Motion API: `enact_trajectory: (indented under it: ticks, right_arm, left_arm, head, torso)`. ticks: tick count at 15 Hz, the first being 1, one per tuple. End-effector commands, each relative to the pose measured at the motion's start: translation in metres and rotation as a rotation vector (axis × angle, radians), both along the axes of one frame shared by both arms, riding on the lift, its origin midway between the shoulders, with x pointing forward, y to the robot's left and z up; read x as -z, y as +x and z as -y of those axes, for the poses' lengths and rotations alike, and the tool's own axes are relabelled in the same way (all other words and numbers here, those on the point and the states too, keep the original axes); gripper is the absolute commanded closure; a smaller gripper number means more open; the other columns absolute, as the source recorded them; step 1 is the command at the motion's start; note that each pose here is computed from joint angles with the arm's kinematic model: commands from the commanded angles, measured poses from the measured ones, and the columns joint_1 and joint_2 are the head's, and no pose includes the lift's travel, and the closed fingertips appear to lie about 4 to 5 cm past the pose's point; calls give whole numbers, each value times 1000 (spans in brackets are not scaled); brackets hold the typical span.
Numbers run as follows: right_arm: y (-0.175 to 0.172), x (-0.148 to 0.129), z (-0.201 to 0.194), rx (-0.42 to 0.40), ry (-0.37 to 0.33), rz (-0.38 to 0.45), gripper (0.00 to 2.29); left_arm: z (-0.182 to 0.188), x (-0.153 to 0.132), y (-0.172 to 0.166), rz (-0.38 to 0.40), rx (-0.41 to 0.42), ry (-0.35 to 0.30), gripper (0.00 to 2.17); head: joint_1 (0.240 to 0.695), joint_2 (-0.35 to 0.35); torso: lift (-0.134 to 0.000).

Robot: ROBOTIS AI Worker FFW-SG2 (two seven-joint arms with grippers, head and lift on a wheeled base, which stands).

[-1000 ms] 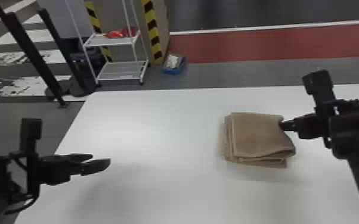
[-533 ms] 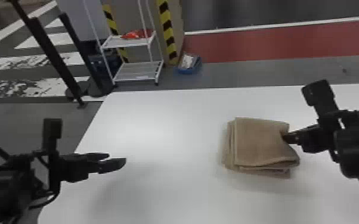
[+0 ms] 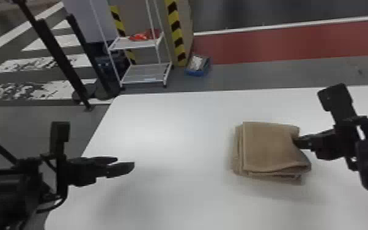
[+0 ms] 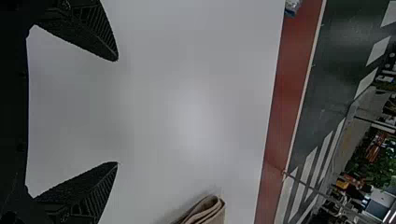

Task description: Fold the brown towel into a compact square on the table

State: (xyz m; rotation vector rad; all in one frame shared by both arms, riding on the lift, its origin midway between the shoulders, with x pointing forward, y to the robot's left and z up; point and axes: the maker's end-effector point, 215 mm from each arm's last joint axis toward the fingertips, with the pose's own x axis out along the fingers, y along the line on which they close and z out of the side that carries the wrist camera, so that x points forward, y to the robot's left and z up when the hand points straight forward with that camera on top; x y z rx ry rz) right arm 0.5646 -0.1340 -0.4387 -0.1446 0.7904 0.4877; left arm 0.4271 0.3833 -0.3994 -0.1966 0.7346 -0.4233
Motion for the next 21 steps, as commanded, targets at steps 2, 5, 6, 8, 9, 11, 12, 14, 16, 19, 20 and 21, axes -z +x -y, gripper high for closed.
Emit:
enact_trajectory:
  ticks: [2, 5, 6, 8, 9, 11, 12, 14, 16, 19, 20, 21]
  right_arm:
    - [-26, -19, -2, -2, 85, 33, 1895]
    - [-59, -48, 22, 51, 205, 91, 80]
    - [-66, -65, 33, 70, 229, 137, -1]
    - [-78, -90, 54, 104, 263, 222, -2]
    - [-84, -100, 65, 120, 265, 272, -2]
    - [-93, -115, 78, 131, 273, 372, -2]
    - [-99, -122, 77, 121, 288, 437, -2]
    - [-111, -125, 82, 118, 300, 511, 12]
    - [-118, -123, 96, 167, 287, 579, 12]
    - [-126, -123, 105, 227, 230, 646, 16]
    - [-128, -118, 100, 242, 200, 668, 16]
    - [-130, -121, 96, 253, 177, 709, 16]
  left_arm:
    - [4, -3, -2, 4, 9, -5, 90]
    - [8, -9, -8, 10, 6, -22, 87]
    - [14, -18, -8, 27, 1, -42, 80]
    - [30, -35, -11, 74, -18, -97, 63]
    - [42, -44, -14, 104, -27, -129, 53]
    - [68, -48, -17, 141, -54, -207, 53]
    - [80, -47, -17, 171, -75, -255, 56]
    - [88, -62, -8, 363, -116, -208, 63]
    - [86, -100, -4, 637, -198, -122, 70]
    - [82, -85, 0, 639, -307, -80, 70]
    - [79, -90, 1, 692, -338, -25, 70]
    - [82, -89, 1, 715, -350, 18, 70]
  head:
    - [695, 273]
    - [695, 279]
    - [695, 276]
    - [695, 258]
    - [695, 228]
    - [695, 194]
    - [695, 173]
    - [695, 140]
    - [695, 115]
    - [695, 93]
    - [695, 82]
    - [695, 84]
  torso:
    - [-123]
    - [-123]
    - [-123]
    - [-123]
    - [-123]
    - [-123]
    - [-123]
    - [-123]
    - [-123]
    - [-123]
    - [-123]
    - [-123]
